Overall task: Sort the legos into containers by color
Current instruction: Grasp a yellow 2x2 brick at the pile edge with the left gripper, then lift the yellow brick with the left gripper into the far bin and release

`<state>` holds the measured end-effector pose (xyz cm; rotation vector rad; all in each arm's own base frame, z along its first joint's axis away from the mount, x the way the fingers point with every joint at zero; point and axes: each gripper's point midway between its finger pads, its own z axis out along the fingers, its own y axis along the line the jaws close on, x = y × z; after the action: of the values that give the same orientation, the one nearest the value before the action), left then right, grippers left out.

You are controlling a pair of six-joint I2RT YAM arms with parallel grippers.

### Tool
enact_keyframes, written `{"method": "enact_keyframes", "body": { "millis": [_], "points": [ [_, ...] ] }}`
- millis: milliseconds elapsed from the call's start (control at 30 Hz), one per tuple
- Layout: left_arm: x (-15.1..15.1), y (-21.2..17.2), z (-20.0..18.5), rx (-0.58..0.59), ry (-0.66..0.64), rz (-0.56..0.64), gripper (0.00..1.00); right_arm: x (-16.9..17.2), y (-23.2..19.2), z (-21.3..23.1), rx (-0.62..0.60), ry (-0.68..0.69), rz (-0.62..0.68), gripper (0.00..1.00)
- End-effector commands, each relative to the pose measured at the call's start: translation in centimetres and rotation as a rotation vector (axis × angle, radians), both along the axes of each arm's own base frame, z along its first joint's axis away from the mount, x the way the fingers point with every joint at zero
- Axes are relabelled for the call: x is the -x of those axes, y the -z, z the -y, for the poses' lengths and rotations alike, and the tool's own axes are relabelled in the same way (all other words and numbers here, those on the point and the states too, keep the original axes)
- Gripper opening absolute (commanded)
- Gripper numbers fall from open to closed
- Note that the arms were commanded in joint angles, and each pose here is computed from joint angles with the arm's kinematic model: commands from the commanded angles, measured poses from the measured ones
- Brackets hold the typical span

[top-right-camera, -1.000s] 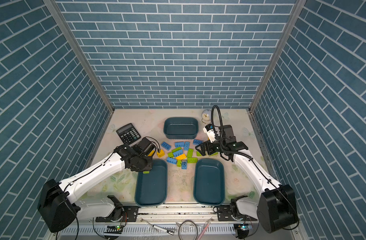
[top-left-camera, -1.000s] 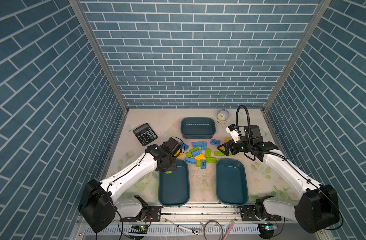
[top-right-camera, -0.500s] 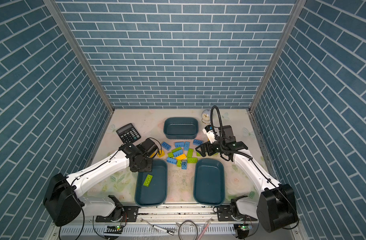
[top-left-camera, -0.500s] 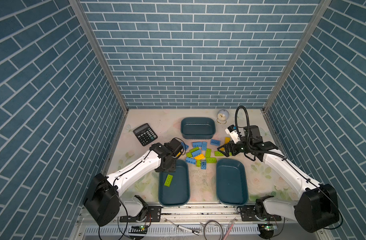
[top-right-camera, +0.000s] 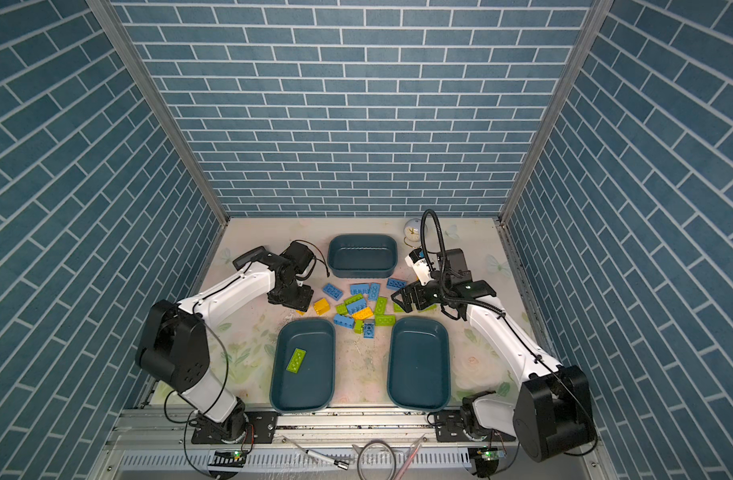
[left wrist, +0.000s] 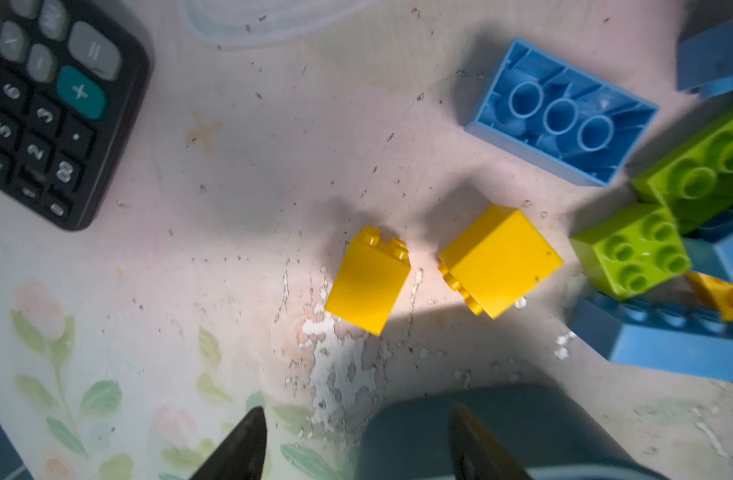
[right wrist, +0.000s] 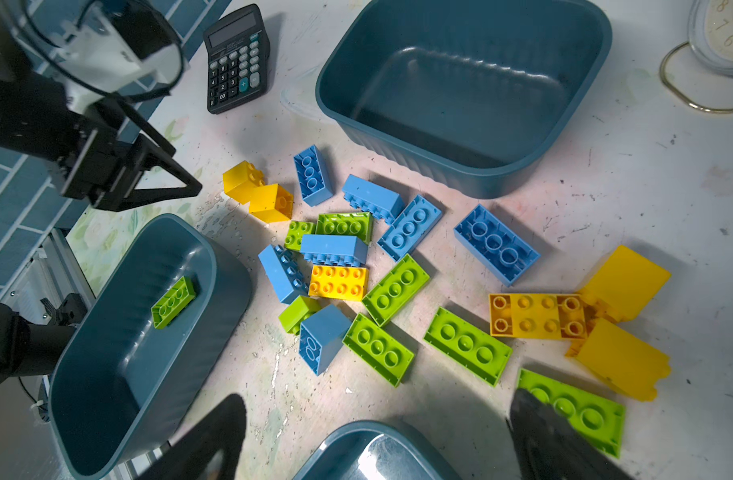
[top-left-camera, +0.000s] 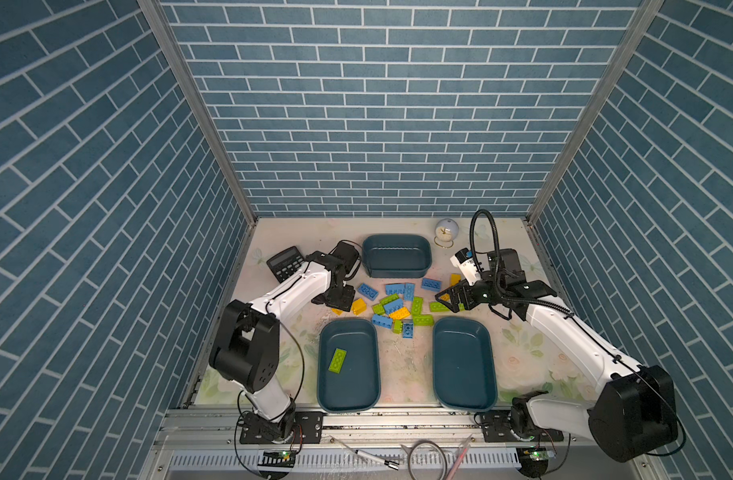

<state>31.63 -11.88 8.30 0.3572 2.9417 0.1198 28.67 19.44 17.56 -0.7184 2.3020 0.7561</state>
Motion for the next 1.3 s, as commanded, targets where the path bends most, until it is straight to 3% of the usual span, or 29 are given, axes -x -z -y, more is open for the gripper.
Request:
{"method": "enact_keyframes", "body": {
  "millis": [0, 200, 367, 533, 700, 1033, 1267],
  "points": [
    [-1.5, 1.2, 0.1, 0.024, 0.096, -0.009, 0.70, 0.2, -0.5, -0.3, 0.007, -0.043, 0.023, 0.99],
    [-2.5, 4.0, 0.3, 0.036, 0.125, -0.045, 0.67, 0.5, -0.2, -0.1, 0.009, -0.031, 0.008, 0.99],
    [-3.6, 5.7, -0.1, 0.040, 0.112, -0.057, 0.59, 0.7, 0.0, 0.1, 0.016, -0.024, -0.002, 0.99],
    [-3.6, 5.7, 0.0, 0.059, 0.103, -0.060, 0.35, 0.6, -0.1, 0.2, 0.032, -0.026, -0.002, 0.99],
    [-4.1, 2.7, 0.4, 0.086, 0.086, -0.018, 0.23, 0.3, -0.3, 0.4, 0.045, -0.020, 0.016, 0.99],
    [-8.5, -5.5, 5.3, 0.260, 0.044, 0.144, 0.25, -0.9, -0.7, 0.1, 0.027, -0.011, 0.036, 0.99],
    [-13.7, -6.9, 9.8, 0.331, 0.050, 0.243, 0.25, -1.7, -1.3, 0.0, -0.001, 0.007, 0.047, 0.99]
  ]
}}
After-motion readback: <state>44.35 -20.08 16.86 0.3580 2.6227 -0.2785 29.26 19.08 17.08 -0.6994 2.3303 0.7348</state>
